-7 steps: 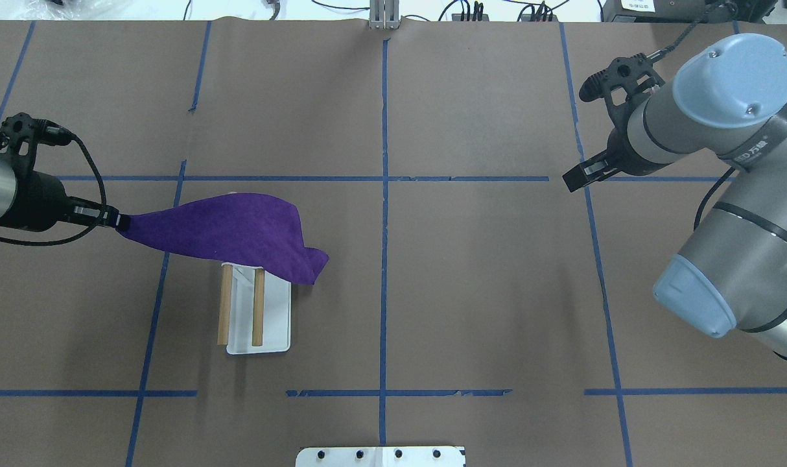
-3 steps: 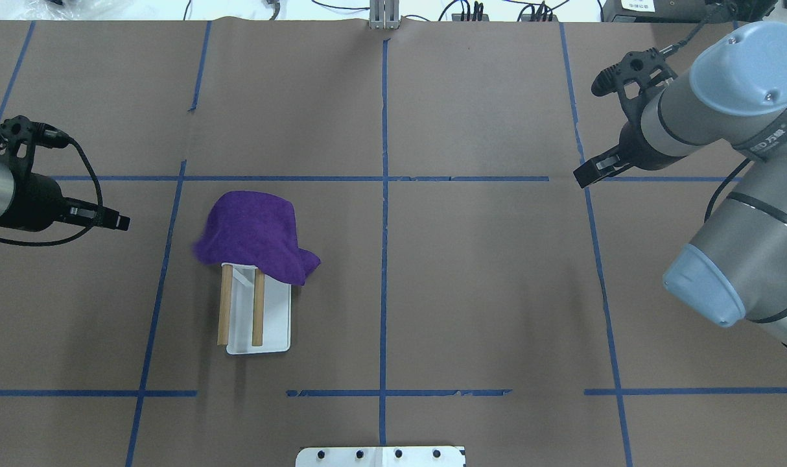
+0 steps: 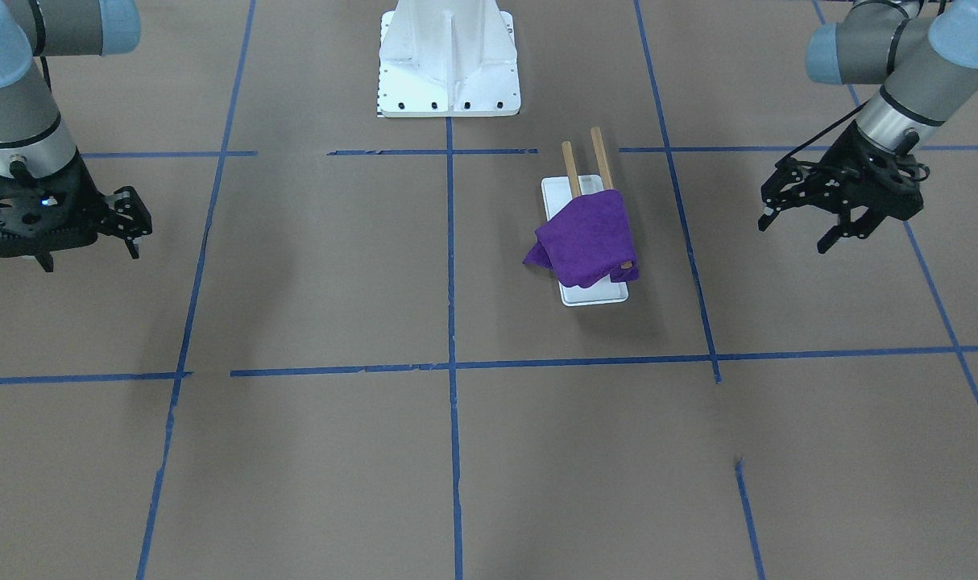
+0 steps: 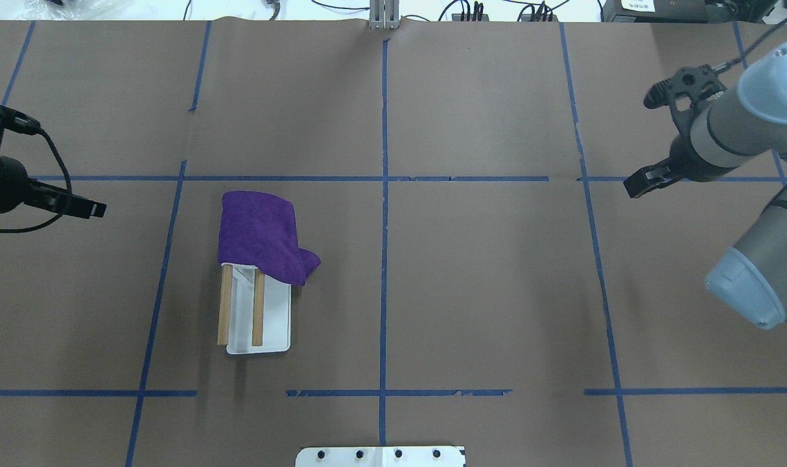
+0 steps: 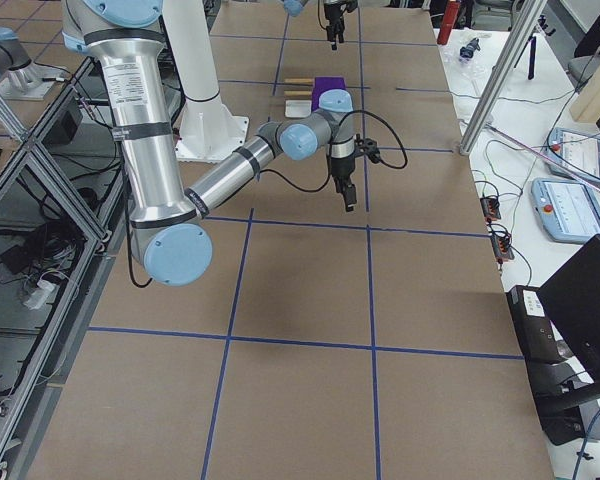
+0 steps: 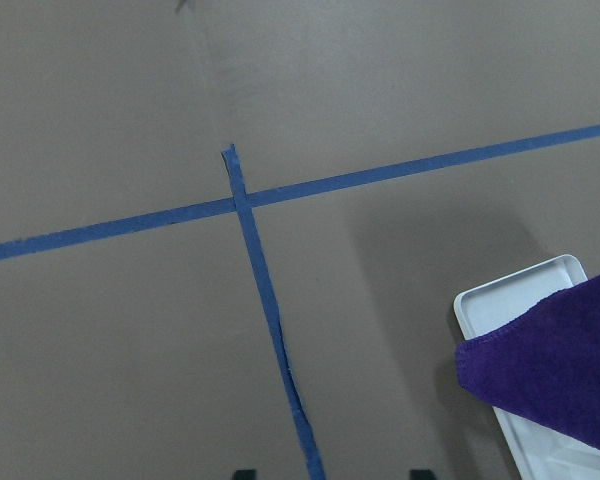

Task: Hang towel on rack

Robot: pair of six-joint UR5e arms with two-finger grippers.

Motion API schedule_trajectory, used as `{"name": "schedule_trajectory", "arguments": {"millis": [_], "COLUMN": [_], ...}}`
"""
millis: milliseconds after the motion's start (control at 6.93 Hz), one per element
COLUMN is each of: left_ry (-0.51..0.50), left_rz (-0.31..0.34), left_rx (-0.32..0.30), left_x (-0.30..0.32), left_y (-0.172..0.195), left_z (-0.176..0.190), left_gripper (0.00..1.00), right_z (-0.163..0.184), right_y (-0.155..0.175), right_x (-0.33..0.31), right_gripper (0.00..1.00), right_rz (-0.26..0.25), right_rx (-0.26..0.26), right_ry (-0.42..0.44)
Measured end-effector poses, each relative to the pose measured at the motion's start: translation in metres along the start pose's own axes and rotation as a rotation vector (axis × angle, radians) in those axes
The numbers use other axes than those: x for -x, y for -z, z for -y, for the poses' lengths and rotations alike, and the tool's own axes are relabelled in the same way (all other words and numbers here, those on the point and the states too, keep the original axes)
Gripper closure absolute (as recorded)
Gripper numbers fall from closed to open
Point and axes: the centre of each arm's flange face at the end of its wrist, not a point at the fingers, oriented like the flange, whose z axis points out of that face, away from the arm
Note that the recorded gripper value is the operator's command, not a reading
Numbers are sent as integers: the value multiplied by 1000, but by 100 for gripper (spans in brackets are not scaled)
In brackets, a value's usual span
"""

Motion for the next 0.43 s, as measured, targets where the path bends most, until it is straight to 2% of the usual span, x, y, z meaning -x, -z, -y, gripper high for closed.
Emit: {"name": "schedule_trajectory", "arguments": {"millis": [144, 288, 433], "left_ry": [-12, 41, 129], "left_rz": [61, 118, 168], "left_rx": [20, 82, 154], "left_x": [46, 87, 118], "left_y": [14, 26, 38], "left_z": [0, 2, 6], "left_gripper": [0, 0, 0], "right_z": [-12, -19, -27], "right_y": [-18, -24, -28], "right_x": [-47, -95, -142], "right_gripper": [0, 0, 0], "right_rz": [-60, -73, -18], "right_rx": [35, 70, 116], "right_ry": [-53, -89, -115]}}
